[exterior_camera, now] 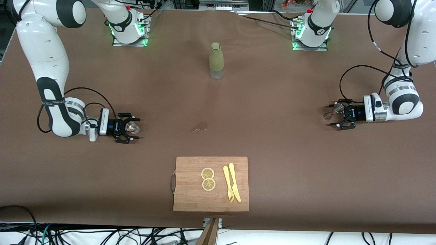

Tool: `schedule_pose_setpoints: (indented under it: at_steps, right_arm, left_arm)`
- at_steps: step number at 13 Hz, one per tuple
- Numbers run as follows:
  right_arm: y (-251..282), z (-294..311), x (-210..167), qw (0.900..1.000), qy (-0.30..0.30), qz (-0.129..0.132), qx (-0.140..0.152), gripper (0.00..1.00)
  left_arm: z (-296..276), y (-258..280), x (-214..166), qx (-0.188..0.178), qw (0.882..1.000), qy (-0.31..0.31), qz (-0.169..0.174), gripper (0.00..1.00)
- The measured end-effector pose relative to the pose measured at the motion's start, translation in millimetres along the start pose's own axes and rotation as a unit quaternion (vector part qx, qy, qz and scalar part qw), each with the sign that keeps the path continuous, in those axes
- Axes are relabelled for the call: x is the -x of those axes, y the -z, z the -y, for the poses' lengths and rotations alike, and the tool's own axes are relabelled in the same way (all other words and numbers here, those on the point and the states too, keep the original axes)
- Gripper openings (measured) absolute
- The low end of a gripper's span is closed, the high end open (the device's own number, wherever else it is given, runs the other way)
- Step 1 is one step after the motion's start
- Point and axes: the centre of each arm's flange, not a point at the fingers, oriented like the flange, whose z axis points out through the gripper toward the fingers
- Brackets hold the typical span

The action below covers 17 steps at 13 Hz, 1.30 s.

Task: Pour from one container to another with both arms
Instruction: 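Close the right gripper on the glass cup while the left gripper grasps the jigger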

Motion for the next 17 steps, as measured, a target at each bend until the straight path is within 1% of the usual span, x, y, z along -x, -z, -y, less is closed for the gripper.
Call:
schedule_pose_setpoints:
  at_steps: [1,2,4,5,6,7,8,9,10,11,12,13,14,15,16,17]
  right_arm:
    - [-1,0,0,1.0,-0.001,-0.004,0.003,0.96]
    - [-3,-1,-1,1.0,-0.002,-0.014,0.009,0.88]
    - [-10,0,1,0.999,-0.004,-0.043,0.026,0.88]
    - [-13,2,4,0.998,-0.005,-0.05,0.032,0.87]
    - [-15,4,8,0.998,-0.009,-0.054,0.033,0.84]
    - [-16,5,9,0.998,-0.011,-0.057,0.033,0.83]
    - [-16,6,9,0.998,-0.012,-0.059,0.033,0.78]
    - [-17,6,9,0.998,-0.012,-0.06,0.032,0.78]
    - [-17,6,9,0.998,-0.013,-0.061,0.032,0.68]
    - [-17,6,9,0.998,-0.013,-0.061,0.032,0.54]
    - [-17,7,9,0.998,-0.013,-0.061,0.032,0.49]
    - [-17,7,9,0.997,-0.013,-0.062,0.032,0.47]
    - [-17,7,9,0.997,-0.013,-0.064,0.032,0.41]
    - [-17,7,9,0.997,-0.013,-0.065,0.031,0.41]
    - [-18,7,9,0.997,-0.013,-0.065,0.031,0.36]
    - [-18,7,9,0.997,-0.013,-0.065,0.031,0.35]
  left_arm:
    - [-1,0,-1,0.002,1.0,-0.002,-0.004,1.0]
    - [-2,0,-1,0.003,1.0,-0.004,-0.008,1.0]
    - [-4,3,-1,0.004,1.0,-0.004,-0.014,1.0]
    - [-7,7,0,0.003,1.0,-0.002,-0.014,1.0]
    - [-9,12,1,0.0,1.0,-0.001,-0.013,1.0]
    - [-11,15,2,-0.002,1.0,0.001,-0.013,1.0]
    - [-11,17,2,-0.002,1.0,0.001,-0.012,0.96]
    - [-11,17,2,-0.002,1.0,0.001,-0.013,0.96]
    - [-11,16,2,-0.002,1.0,0.001,-0.013,0.96]
    - [-11,16,2,-0.002,1.0,0.001,-0.013,0.97]
    - [-11,16,2,-0.002,1.0,0.001,-0.013,0.97]
    - [-11,16,2,-0.002,1.0,0.001,-0.013,0.98]
    - [-11,16,2,-0.001,1.0,0.001,-0.013,0.98]
    - [-11,16,2,-0.001,1.0,0.001,-0.014,0.97]
    - [-12,15,2,-0.001,1.0,0.002,-0.014,0.97]
    - [-12,14,2,0.0,1.0,0.002,-0.015,0.97]
